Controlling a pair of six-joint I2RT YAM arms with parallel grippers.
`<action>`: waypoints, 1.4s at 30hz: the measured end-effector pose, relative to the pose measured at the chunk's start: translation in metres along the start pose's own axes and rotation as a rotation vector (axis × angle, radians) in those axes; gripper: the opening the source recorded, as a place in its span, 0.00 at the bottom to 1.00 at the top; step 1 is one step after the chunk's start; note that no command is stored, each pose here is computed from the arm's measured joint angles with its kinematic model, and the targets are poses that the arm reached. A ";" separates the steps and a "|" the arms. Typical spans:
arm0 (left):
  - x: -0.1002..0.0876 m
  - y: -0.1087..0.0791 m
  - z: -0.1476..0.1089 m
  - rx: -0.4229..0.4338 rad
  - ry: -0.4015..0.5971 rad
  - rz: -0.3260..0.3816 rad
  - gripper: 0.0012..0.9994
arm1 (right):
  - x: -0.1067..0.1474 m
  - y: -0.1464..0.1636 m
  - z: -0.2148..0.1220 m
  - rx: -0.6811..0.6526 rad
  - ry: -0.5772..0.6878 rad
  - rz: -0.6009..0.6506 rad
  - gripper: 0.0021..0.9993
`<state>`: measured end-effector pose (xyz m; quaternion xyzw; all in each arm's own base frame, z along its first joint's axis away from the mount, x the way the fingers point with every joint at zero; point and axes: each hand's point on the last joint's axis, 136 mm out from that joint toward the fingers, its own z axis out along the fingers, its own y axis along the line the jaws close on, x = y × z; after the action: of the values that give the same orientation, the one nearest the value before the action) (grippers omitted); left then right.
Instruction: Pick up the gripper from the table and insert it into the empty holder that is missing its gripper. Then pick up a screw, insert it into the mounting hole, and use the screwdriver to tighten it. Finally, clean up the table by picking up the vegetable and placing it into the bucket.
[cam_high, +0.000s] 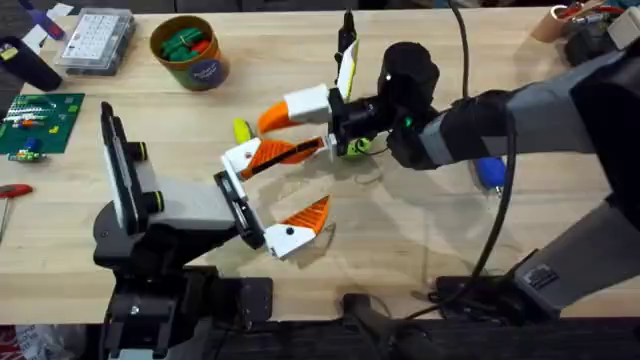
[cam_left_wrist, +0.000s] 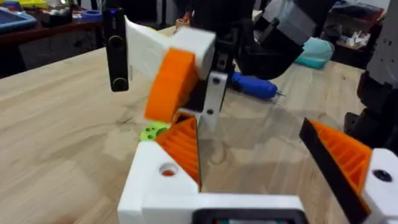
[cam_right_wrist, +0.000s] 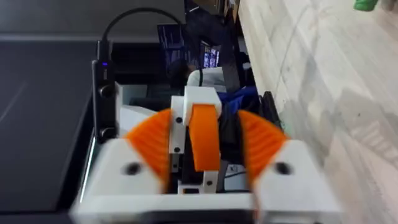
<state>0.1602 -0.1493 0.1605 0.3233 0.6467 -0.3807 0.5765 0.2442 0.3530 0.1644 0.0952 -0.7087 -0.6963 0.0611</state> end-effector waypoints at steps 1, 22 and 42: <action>0.000 0.000 0.000 0.002 0.000 0.001 0.99 | -0.001 0.000 0.000 0.000 -0.005 0.000 0.96; 0.000 -0.002 0.000 0.014 0.002 0.000 0.99 | -0.012 0.015 -0.014 0.023 -0.086 -0.069 0.99; 0.001 -0.003 0.000 0.016 0.002 0.000 0.99 | 0.009 0.040 -0.135 0.414 -0.305 -0.200 0.99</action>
<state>0.1577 -0.1507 0.1603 0.3284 0.6441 -0.3857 0.5732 0.2627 0.2202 0.2072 0.0695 -0.8240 -0.5457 -0.1361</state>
